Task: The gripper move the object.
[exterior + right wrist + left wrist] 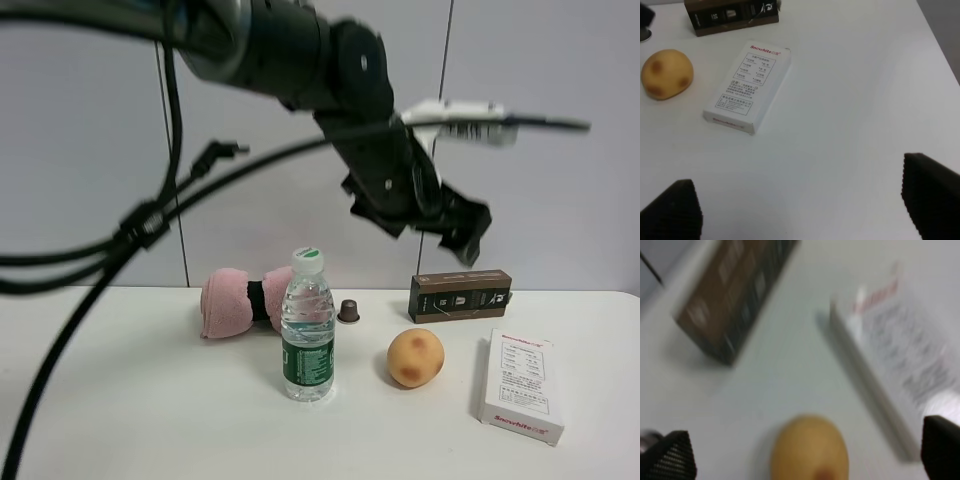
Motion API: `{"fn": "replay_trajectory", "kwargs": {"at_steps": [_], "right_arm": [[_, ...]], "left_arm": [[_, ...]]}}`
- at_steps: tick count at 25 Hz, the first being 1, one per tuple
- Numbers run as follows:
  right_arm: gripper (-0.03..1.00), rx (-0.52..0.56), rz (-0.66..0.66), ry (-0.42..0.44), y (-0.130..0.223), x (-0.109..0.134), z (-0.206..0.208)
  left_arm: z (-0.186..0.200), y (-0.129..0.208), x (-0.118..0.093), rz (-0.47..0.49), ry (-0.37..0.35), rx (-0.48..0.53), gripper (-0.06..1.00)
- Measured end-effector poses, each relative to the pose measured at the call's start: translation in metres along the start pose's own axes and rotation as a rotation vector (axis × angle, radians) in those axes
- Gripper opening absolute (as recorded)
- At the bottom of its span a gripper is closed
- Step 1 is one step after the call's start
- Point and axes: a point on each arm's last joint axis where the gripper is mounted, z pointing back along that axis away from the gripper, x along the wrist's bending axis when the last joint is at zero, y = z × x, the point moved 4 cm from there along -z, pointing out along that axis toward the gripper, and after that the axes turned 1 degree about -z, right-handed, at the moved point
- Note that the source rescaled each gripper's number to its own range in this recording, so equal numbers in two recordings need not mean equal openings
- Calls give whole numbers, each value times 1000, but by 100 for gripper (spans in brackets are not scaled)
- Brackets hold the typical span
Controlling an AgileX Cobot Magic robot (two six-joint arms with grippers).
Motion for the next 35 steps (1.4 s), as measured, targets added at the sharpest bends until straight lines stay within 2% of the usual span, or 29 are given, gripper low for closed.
{"fn": "replay_trajectory", "kwargs": {"at_steps": [3,6,8,9,13,14,18,22,23,26,30,31,35], "right_arm": [[100,0,0,0,0,0,0],[100,0,0,0,0,0,0],[100,0,0,0,0,0,0],[100,0,0,0,0,0,0],[100,0,0,0,0,0,0],[100,0,0,0,0,0,0],[100,0,0,0,0,0,0],[100,0,0,0,0,0,0],[100,0,0,0,0,0,0],[100,0,0,0,0,0,0],[100,0,0,0,0,0,0],[100,0,0,0,0,0,0],[100,0,0,0,0,0,0]], "left_arm": [[52,-47,13,-35,-47,-119,92],[85,-56,49,-28,-121,-119,92],[97,-47,80,1,-171,-59,92],[110,-34,116,55,-222,-2,92],[137,-4,177,203,-307,104,92],[137,-4,177,203,-307,104,92],[162,19,218,297,-369,166,92],[189,40,245,363,-425,180,92],[203,56,254,396,-455,183,92],[224,89,259,445,-498,190,92],[267,136,247,495,-580,139,92],[267,136,247,495,-580,139,92],[331,178,215,552,-700,51,92]]}}
